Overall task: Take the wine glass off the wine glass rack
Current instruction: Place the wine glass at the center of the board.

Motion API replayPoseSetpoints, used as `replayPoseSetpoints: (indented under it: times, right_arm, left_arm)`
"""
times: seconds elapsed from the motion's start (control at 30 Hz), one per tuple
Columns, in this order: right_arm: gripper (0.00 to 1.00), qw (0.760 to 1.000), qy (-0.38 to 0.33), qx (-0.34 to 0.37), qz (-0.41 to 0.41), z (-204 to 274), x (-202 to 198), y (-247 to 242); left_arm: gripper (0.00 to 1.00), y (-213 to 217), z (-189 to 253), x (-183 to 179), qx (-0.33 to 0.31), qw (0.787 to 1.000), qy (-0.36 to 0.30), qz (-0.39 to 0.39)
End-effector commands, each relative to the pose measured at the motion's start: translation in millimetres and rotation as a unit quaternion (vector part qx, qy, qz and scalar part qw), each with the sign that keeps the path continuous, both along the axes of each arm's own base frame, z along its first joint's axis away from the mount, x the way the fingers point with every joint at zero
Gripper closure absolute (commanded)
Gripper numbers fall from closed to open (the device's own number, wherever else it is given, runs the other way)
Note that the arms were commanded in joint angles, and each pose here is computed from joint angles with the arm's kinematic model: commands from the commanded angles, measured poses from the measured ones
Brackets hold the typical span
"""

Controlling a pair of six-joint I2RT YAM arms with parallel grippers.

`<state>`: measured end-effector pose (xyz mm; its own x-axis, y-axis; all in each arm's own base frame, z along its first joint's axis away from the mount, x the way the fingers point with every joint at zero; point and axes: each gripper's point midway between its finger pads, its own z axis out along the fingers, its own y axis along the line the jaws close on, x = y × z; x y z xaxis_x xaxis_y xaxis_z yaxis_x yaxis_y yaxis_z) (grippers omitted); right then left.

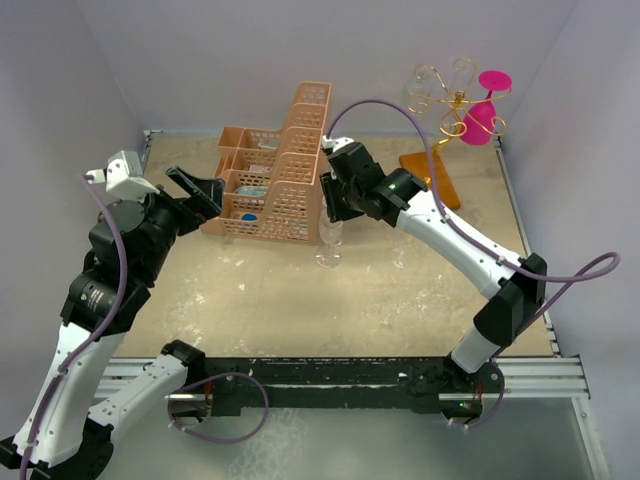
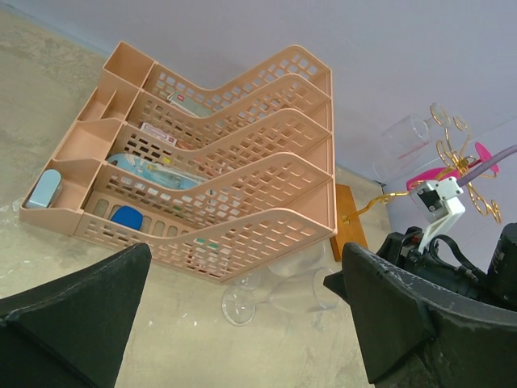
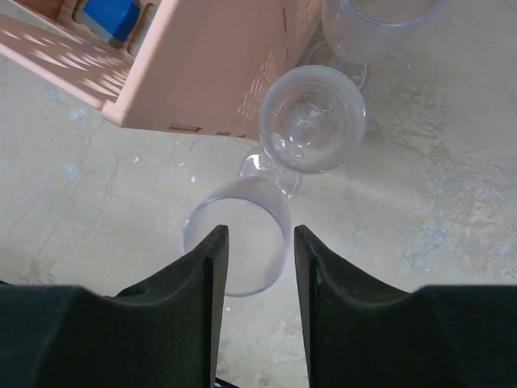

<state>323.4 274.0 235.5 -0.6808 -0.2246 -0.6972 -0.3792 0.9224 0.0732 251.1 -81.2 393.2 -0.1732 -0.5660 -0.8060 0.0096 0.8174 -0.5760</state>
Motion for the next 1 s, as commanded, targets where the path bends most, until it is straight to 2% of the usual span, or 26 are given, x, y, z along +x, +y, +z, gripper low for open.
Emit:
replayPoseSetpoints:
  times: [0.0,0.13,0.37,0.53,0.83,0.97]
  right_arm:
    - [0.61,1.000,-0.017,-0.002,0.006,0.6,4.3,0.6]
    - [0.67,1.000,-0.010,-0.012,0.010,-10.0,4.3,0.3]
    - [0.83,0.999,-0.004,-0.004,0.032,-15.5,1.1,6.7]
    - [0.87,0.999,-0.007,0.003,0.049,-9.6,-2.9,9.3]
    - [0.87,0.998,-0.002,0.001,0.062,-9.8,-4.0,11.7]
    - [0.93,0.998,-0.007,0.003,0.063,-3.1,-3.3,11.2]
  left_arm:
    - [0.01,-1.2,14.9,0.6,0.000,1.000,-0.022,-0.007]
    - [0.01,-3.7,12.0,2.5,-0.001,1.000,-0.018,-0.010]
    - [0.01,-4.3,13.3,2.7,-0.003,1.000,-0.019,-0.012]
    - [0.01,-4.5,13.0,2.5,-0.005,1.000,-0.018,-0.012]
    - [0.01,-6.7,13.6,2.6,-0.011,1.000,-0.018,-0.016]
    - [0.01,-5.8,14.5,2.0,-0.010,1.000,-0.019,-0.014]
